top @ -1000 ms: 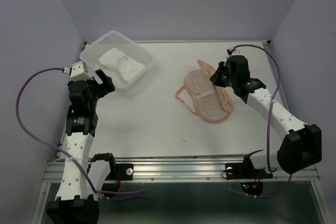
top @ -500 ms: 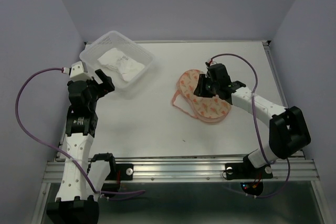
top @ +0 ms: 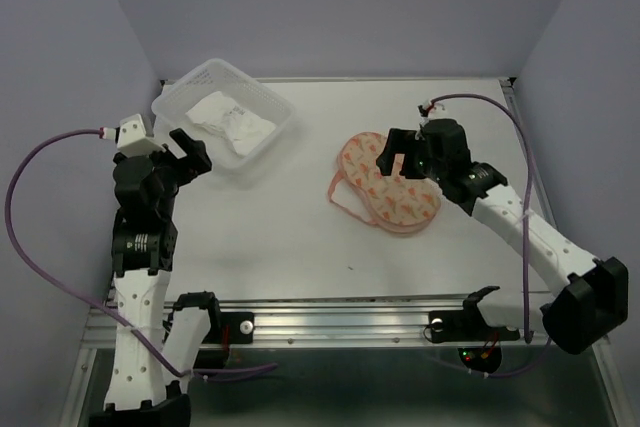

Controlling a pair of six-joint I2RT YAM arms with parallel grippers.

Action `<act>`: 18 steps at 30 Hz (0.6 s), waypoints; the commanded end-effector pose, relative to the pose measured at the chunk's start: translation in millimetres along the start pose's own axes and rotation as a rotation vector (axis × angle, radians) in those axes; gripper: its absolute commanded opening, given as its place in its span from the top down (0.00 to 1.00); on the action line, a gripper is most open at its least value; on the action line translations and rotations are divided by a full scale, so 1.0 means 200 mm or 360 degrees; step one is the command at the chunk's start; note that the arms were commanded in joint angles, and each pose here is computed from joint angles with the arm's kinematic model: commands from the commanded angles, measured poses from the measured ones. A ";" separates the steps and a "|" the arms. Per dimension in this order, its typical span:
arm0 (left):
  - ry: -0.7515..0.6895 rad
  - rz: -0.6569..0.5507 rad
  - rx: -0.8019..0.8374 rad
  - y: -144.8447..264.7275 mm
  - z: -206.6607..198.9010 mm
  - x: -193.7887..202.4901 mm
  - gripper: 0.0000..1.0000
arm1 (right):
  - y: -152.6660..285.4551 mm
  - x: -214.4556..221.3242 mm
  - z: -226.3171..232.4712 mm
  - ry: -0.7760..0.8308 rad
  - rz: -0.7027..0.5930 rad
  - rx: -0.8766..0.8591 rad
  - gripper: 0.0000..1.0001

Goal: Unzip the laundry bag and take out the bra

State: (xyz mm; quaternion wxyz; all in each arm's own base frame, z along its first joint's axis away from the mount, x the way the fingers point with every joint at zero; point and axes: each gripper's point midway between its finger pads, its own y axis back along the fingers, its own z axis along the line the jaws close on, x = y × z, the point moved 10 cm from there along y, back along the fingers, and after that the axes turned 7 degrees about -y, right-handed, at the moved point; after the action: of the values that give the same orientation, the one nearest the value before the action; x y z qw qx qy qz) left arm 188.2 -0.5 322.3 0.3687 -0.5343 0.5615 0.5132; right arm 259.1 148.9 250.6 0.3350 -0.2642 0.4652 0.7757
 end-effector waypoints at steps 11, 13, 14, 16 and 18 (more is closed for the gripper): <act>-0.0078 -0.0442 -0.0118 0.61 0.01 -0.37 0.01 | 1.06 -0.29 -0.16 -0.0029 -0.1126 0.0390 0.00; -0.0065 -0.0544 -0.0149 0.72 0.02 -0.42 0.01 | 1.19 -0.26 -0.19 -0.0026 -0.1220 0.0380 0.00; -0.0063 -0.0579 -0.0156 0.75 0.03 -0.43 0.01 | 1.23 -0.25 -0.21 -0.0027 -0.1251 0.0386 0.00; -0.0043 -0.0666 -0.0198 0.84 0.05 -0.45 0.01 | 1.29 -0.24 -0.23 -0.0031 -0.1298 0.0407 0.00; -0.0020 -0.0722 -0.0253 0.89 0.07 -0.46 0.01 | 1.37 -0.21 -0.26 -0.0050 -0.1374 0.0392 0.00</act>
State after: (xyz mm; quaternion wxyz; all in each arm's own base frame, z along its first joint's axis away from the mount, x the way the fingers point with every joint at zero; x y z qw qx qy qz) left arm 45.1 6.7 434.3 0.4490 -0.6442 0.4238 0.4515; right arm 96.1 11.6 409.5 0.6560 -0.3797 0.3665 0.5397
